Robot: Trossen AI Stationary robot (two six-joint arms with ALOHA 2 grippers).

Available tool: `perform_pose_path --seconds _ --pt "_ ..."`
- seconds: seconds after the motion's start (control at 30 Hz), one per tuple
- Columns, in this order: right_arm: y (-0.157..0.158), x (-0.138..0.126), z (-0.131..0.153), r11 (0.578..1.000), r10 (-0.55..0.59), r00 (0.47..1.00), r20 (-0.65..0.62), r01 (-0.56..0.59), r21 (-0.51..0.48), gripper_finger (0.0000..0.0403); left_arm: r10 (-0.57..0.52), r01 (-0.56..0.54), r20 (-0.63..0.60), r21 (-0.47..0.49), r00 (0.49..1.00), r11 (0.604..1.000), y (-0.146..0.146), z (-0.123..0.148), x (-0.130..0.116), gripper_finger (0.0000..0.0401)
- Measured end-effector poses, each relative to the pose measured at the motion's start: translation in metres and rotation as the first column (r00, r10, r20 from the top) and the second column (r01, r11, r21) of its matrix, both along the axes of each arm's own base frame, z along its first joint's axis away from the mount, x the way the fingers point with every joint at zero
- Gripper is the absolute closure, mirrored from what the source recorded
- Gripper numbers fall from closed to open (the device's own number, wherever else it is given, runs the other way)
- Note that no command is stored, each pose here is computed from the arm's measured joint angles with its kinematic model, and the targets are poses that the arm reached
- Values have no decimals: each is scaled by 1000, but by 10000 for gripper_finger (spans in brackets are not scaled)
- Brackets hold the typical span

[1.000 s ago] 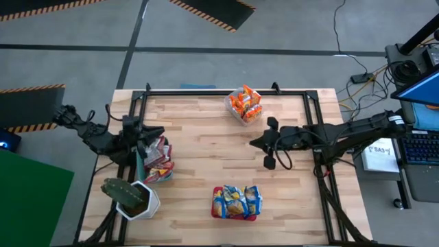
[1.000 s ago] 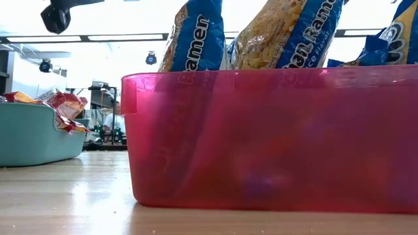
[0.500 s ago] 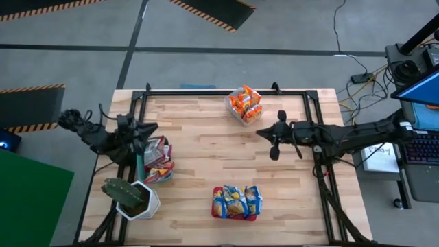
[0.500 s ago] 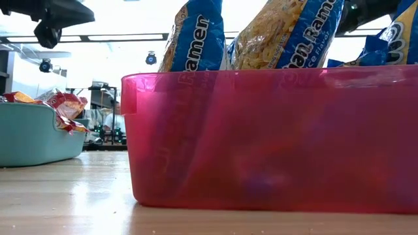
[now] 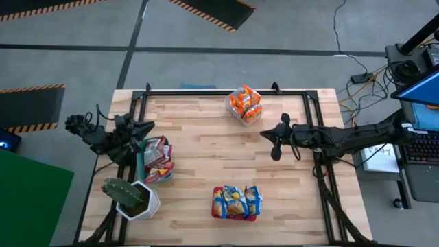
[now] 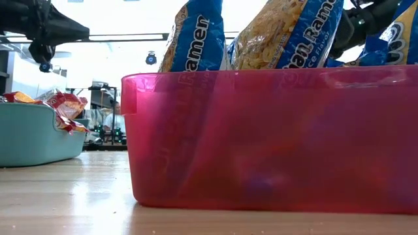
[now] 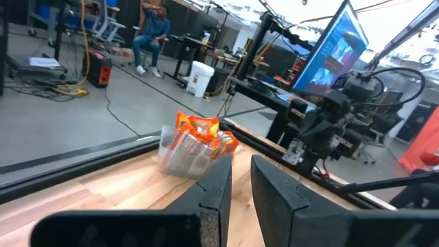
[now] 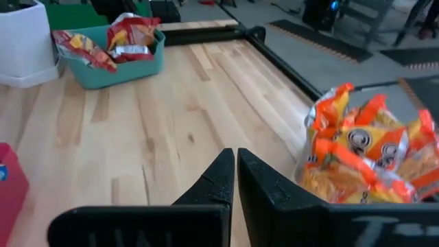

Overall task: Sort Maruchan noodles
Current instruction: Return to Home Position

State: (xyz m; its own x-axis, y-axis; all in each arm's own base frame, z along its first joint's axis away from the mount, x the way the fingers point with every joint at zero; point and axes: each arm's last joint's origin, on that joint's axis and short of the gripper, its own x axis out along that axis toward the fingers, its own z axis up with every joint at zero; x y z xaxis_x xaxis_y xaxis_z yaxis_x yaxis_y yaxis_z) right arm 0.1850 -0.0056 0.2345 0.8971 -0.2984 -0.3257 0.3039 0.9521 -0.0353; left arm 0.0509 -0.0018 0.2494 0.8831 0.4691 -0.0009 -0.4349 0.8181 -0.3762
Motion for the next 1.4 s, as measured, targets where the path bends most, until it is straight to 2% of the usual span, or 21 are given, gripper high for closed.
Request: perform_pose_path --seconds 0.13,0.23,0.37,0.57,0.7,1.0,1.1,1.2,1.4 --pt "0 -6 -1 998 -27 1000 -7 27 54 394 5 -5 -18 6 1000 1000 -1 -5 2 362" --pt "-2 -11 2 996 -84 996 21 83 39 394 5 -5 -28 7 1000 1000 -1 -8 2 362" --pt "-3 -22 10 997 -74 995 71 75 -7 394 6 -5 -35 11 999 1000 -1 -8 2 362" --pt "-3 -45 14 997 -63 983 174 69 -33 394 6 -5 -56 26 998 1000 -1 -10 2 362" --pt "-4 -69 15 997 -61 945 323 73 -27 394 6 -4 -58 27 998 1000 -1 -10 2 362" --pt "-4 -90 -17 995 -54 848 527 87 -39 394 6 -5 -54 18 999 1000 -1 -11 2 362" --pt "-4 -93 -32 995 -50 841 539 90 -47 394 6 -5 -57 25 998 1000 -1 -11 2 362" --pt "-4 -94 -40 994 -46 811 584 96 -54 394 7 -4 -66 42 998 999 -1 -10 2 362" --pt "-4 -92 -42 993 -42 829 557 93 -65 394 6 -7 -31 -20 999 1000 -1 -10 2 362"
